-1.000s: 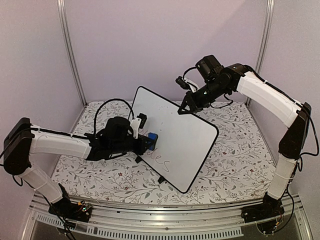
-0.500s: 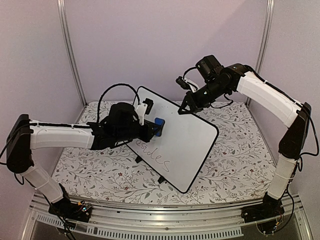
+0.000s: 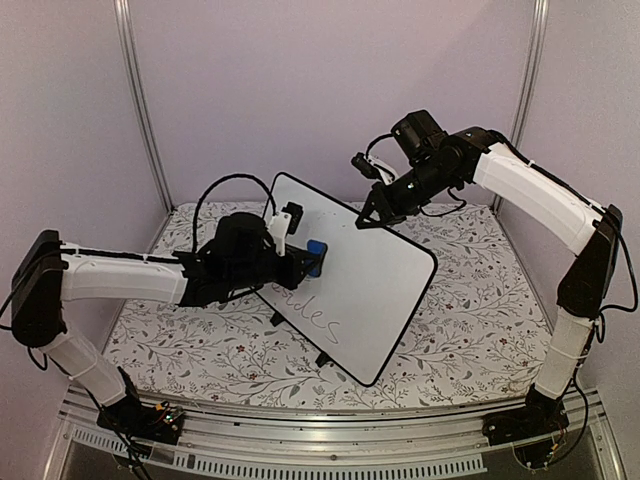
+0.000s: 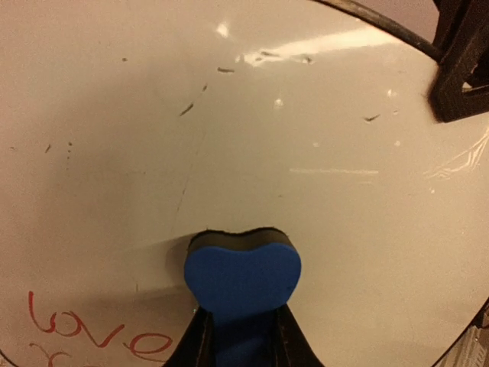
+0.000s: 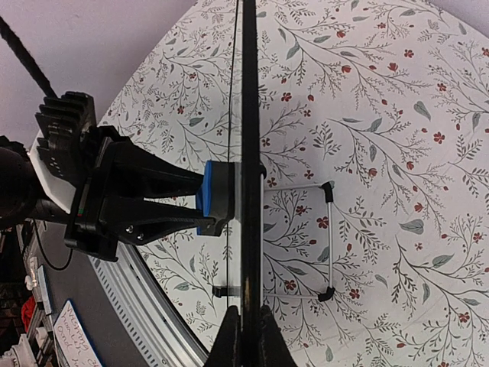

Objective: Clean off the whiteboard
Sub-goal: Erase the whiteboard from the whiteboard stand.

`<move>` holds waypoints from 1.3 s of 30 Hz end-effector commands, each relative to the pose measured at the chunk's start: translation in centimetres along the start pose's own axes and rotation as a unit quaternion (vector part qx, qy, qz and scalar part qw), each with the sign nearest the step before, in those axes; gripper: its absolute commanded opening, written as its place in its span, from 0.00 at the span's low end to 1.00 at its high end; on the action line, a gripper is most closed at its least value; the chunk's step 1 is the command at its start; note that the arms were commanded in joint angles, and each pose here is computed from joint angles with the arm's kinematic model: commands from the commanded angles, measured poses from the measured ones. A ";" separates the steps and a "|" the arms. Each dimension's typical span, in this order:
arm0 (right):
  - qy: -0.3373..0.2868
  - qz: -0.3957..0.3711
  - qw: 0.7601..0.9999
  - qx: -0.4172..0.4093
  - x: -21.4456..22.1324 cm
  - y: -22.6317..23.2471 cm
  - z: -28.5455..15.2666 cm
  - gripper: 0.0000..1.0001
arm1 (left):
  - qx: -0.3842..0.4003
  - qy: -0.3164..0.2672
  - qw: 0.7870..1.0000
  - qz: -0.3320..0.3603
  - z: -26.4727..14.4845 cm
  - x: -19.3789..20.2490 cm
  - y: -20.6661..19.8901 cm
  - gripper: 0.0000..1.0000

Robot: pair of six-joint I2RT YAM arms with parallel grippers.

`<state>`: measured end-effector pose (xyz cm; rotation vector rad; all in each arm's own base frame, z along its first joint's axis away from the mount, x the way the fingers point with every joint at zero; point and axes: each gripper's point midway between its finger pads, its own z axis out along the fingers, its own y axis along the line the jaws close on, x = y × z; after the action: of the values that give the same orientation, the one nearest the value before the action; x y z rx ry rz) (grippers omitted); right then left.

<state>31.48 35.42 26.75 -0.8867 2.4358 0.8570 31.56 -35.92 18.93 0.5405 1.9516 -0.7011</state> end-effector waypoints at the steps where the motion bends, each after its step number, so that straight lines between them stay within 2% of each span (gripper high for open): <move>1: 0.033 -0.055 0.997 -0.043 2.1 3.2 0.6 0.00 | -0.008 0.061 0.998 -0.013 -0.3 5.2 0.6 0.00; 9: 0.033 -0.056 0.997 -0.043 2.1 3.3 0.6 0.00 | -0.011 0.081 0.996 -0.031 -1.1 7.7 0.7 0.00; 16: 0.032 -0.055 0.997 -0.042 2.0 3.2 0.6 0.00 | -0.028 0.081 0.996 -0.032 -1.6 8.3 1.5 0.00; 31: 0.034 -0.055 0.997 -0.044 2.2 3.3 0.6 0.00 | -0.050 0.020 0.996 -0.065 -2.0 3.2 6.1 0.00; 39: 0.034 -0.055 0.997 -0.042 2.1 3.2 0.6 0.00 | -0.035 0.009 0.998 -0.045 -0.4 0.3 5.9 0.00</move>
<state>31.36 35.76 26.88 -0.9046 2.4186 0.8615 33.41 -30.08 15.40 0.3895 2.0729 -0.6612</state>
